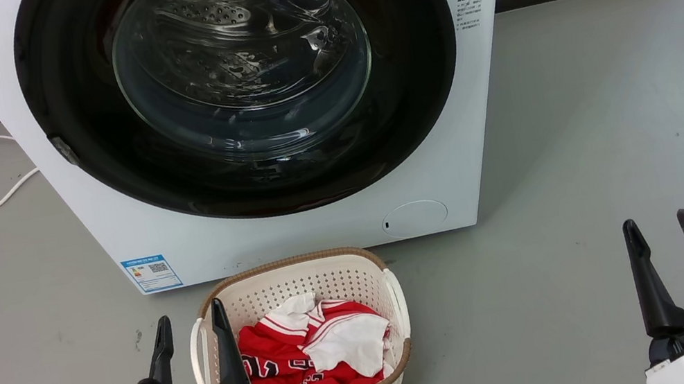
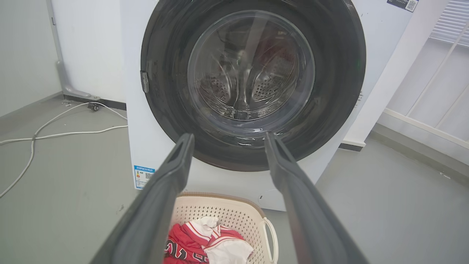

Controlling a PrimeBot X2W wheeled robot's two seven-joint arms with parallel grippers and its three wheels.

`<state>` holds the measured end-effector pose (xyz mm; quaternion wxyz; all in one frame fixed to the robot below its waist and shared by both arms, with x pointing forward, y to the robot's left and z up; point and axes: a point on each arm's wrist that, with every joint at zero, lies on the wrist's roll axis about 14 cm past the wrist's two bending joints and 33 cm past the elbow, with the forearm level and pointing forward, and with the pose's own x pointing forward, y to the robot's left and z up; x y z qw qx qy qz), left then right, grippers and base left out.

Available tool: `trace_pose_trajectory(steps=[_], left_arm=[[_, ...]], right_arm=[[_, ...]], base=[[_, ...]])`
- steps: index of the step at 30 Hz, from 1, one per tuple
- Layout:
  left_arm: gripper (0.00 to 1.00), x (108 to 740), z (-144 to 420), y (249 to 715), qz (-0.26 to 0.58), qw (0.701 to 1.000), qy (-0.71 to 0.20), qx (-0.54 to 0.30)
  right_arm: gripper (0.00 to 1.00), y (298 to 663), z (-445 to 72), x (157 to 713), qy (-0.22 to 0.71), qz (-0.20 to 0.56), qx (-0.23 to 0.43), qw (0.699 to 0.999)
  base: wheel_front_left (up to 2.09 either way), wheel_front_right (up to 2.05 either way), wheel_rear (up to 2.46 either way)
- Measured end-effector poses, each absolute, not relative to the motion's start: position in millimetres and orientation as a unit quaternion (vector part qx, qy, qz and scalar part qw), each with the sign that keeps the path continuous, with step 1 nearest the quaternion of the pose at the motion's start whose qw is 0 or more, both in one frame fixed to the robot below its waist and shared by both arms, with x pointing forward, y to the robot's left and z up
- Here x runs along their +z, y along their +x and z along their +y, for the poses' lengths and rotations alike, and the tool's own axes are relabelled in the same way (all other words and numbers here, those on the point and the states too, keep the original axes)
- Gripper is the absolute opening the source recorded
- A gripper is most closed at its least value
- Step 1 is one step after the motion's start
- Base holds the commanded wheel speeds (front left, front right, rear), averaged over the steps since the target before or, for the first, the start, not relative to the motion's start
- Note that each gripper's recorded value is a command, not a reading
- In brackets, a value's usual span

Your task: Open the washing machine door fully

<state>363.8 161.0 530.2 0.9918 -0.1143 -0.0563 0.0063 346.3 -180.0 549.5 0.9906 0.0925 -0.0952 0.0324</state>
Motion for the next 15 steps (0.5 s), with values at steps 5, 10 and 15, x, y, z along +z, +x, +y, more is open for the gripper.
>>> trace_pose_trajectory(steps=[5, 10, 15], left_arm=[[1.0, 531.6, 158.0, 363.2, -0.062, 0.994, -0.094, 0.001], [1.0, 532.3, 154.8, 362.7, -0.067, 0.995, -0.075, -0.004], [1.0, 532.8, 153.7, 361.6, -0.071, 0.996, -0.059, -0.005]], right_arm=[[1.0, 343.4, -180.1, 548.8, 0.073, -0.096, 0.032, 0.992], [1.0, 342.6, -180.0, 551.5, 0.055, -0.102, 0.033, 0.993], [1.0, 341.0, -179.9, 552.5, 0.041, -0.106, 0.034, 0.993]], base=[[0.0, 0.0, 0.0], [0.0, 0.0, 0.0], [0.0, 0.0, 0.0]])
